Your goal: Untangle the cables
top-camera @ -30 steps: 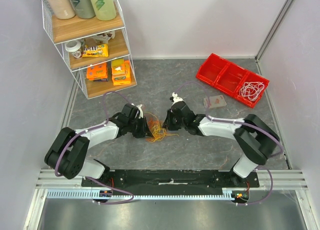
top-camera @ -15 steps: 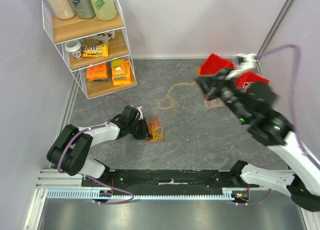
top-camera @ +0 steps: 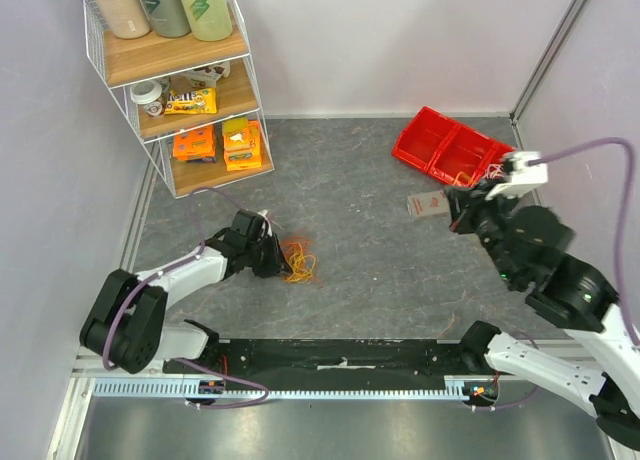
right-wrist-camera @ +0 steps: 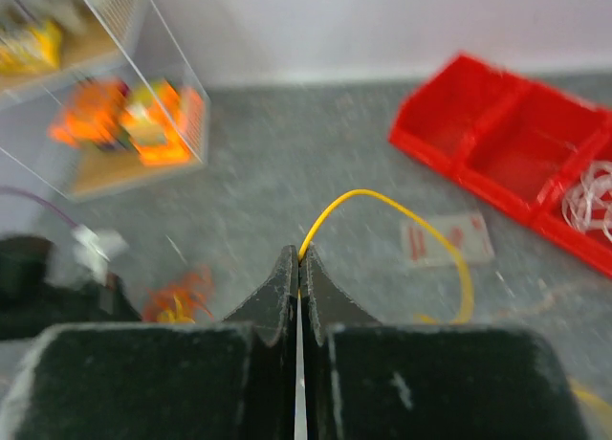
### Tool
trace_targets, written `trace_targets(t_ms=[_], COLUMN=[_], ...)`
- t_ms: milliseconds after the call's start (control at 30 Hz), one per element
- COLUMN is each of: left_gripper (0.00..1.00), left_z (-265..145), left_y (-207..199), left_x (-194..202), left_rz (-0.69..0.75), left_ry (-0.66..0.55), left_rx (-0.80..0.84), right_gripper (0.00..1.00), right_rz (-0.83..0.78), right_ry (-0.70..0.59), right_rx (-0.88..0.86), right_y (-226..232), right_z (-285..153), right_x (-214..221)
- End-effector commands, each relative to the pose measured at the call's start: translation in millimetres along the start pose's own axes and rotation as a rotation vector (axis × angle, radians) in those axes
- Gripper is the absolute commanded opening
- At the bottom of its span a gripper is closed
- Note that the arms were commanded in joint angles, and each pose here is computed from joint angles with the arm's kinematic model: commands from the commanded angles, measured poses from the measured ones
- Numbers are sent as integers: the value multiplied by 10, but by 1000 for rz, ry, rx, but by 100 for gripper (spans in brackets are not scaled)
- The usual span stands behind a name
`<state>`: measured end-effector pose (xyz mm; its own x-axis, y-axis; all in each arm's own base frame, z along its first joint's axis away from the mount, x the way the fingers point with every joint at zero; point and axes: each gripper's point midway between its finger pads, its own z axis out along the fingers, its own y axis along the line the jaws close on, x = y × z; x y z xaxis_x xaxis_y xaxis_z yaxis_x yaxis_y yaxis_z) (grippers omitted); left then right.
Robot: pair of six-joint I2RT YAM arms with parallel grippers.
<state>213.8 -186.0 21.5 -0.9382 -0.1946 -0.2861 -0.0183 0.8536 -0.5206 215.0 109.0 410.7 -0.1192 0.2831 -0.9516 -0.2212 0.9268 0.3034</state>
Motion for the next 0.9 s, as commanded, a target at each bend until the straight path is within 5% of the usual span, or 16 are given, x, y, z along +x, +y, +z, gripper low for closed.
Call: trace_targets(t_ms=[0,67,200,533,867], left_gripper=[38,59,72,78,78], left_z=[-328,-492,-820,-1829,-1734], left_y=[-267,-478,-738,-1400,-1365], left_x=[-344,-435,-621,-1276,-1373], left_rz=[69,106,174,412,508], left_ry=[-114,-138,-200,-460,-470], left_rx=[44,108,156,206,172], right_gripper=[0,0,0,0,0], right_rz=[-87,-88,-104,-195,-163], right_ry=[103,115,136,68,16], right_rx=[127,145,153,335,545], right_y=[-283,-298,-225,-252,-1000], right_z=[57,102,253,877,1524], right_x=[474,557,643,235,-353])
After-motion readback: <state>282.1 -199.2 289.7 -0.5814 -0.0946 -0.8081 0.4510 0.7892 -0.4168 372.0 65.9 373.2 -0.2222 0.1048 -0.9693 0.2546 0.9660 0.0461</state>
